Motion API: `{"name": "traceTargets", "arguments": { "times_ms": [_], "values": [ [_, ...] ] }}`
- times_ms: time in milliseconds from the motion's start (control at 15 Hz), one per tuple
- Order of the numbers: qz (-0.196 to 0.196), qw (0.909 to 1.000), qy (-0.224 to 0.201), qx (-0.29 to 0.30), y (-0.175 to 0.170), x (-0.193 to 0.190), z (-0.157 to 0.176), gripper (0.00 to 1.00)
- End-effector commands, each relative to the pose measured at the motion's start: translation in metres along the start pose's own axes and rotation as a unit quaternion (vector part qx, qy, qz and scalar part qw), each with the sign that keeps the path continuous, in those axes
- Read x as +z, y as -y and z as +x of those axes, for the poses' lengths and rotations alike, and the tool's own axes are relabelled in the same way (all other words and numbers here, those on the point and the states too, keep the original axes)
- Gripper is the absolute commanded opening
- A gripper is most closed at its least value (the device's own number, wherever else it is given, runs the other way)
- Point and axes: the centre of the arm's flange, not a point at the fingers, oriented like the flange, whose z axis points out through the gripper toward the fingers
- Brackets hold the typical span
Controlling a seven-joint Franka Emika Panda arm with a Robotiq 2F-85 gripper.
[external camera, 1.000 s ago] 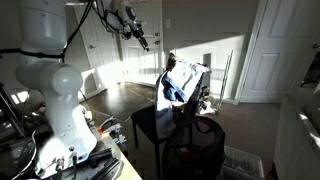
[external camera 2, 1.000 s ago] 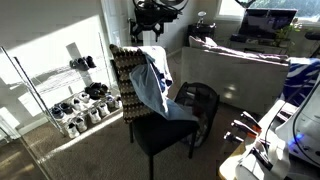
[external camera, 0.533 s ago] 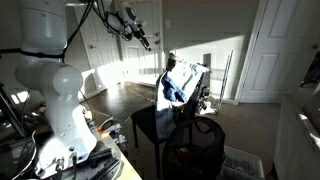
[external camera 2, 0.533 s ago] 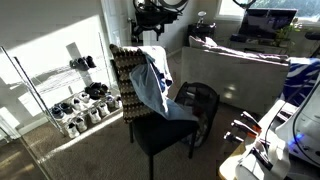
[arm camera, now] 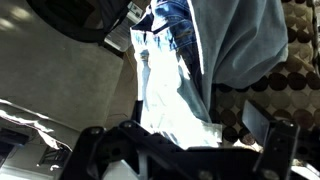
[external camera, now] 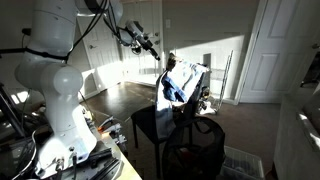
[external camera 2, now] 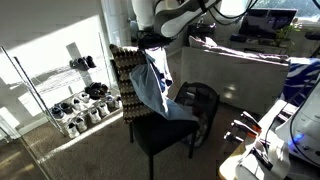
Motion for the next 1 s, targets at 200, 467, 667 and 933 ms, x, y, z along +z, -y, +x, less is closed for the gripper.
{"name": "traceTargets", "arguments": {
  "times_ms": [200,467,667,933],
  "values": [
    [-0.027,0.9991,-0.026,0.018,0.024,0.067,0.023,1.0],
    [-0.037,0.9981,-0.047,0.014,0.029,0.106,0.042,1.0],
    [-0.044,0.9981,-0.042,0.014,0.033,0.132,0.047,1.0],
    [-0.018,0.9996,-0.023,0.005,0.044,0.151,0.042,1.0]
  ]
}}
